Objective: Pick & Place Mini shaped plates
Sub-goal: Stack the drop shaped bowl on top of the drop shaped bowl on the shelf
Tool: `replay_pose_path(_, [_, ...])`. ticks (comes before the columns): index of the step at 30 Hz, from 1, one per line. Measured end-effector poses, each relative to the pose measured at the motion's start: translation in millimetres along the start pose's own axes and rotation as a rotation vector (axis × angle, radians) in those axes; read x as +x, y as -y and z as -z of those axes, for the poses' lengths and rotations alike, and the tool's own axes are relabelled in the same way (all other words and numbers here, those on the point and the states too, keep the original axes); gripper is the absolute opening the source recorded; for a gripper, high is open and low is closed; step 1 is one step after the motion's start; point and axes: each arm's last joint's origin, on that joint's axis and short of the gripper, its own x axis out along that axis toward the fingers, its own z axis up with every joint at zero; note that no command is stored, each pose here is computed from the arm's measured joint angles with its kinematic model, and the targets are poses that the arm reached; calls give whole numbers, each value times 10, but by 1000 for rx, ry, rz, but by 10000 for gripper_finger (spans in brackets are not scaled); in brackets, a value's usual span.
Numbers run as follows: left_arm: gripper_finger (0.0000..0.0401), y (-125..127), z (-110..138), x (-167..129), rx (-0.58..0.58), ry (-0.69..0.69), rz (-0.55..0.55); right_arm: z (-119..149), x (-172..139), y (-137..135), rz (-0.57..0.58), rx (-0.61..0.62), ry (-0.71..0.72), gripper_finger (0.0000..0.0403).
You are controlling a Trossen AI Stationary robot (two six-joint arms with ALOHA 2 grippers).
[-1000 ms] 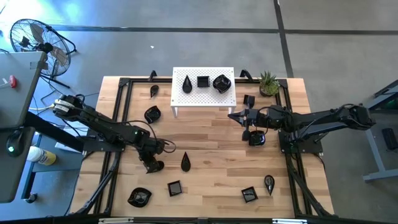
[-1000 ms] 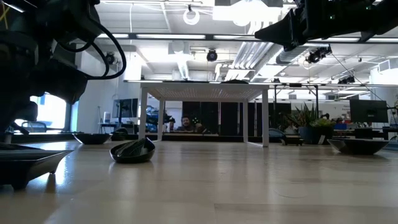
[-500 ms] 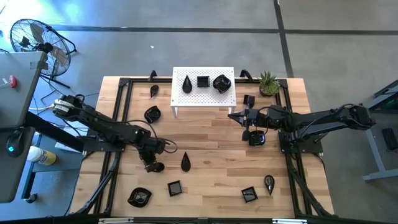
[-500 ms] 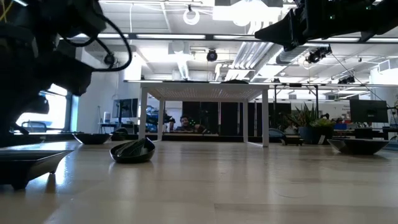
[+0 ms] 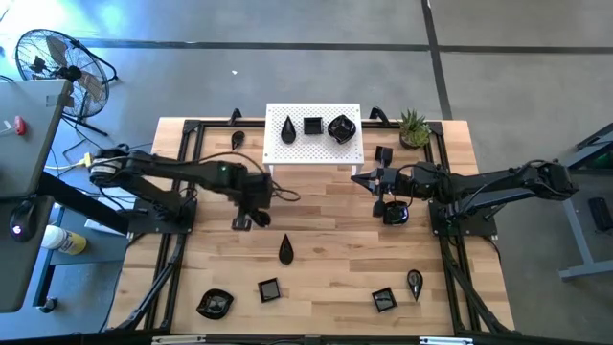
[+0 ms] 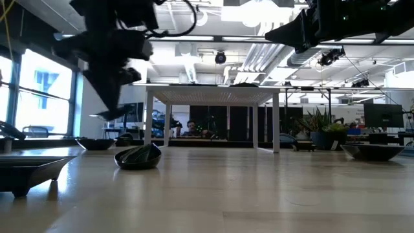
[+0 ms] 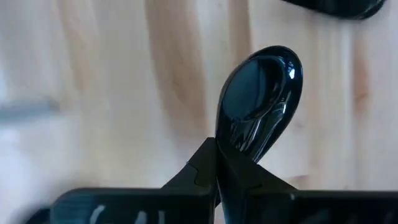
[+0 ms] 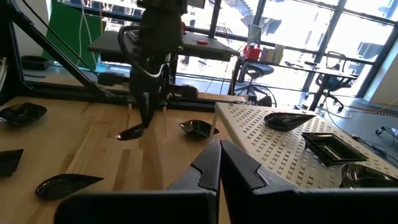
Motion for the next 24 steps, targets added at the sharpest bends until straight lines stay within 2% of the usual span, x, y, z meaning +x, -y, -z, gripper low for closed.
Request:
replay_pose_path(4, [0,-82,-124,167,221,-76,-65,0,0,0,0,0,0,5])
replay_pose_path(7, [0,-127,-229,316,342,-138,-110,0,0,0,0,0,0,6])
replay_pose_path(15, [0,-119,-395,496,580,-182,-103,1,0,0,0,-2,-1,4])
replay_pose_path(24, [0,-99,-514,530,780,-134,-162,6,0,0,-1,-5,-6,6])
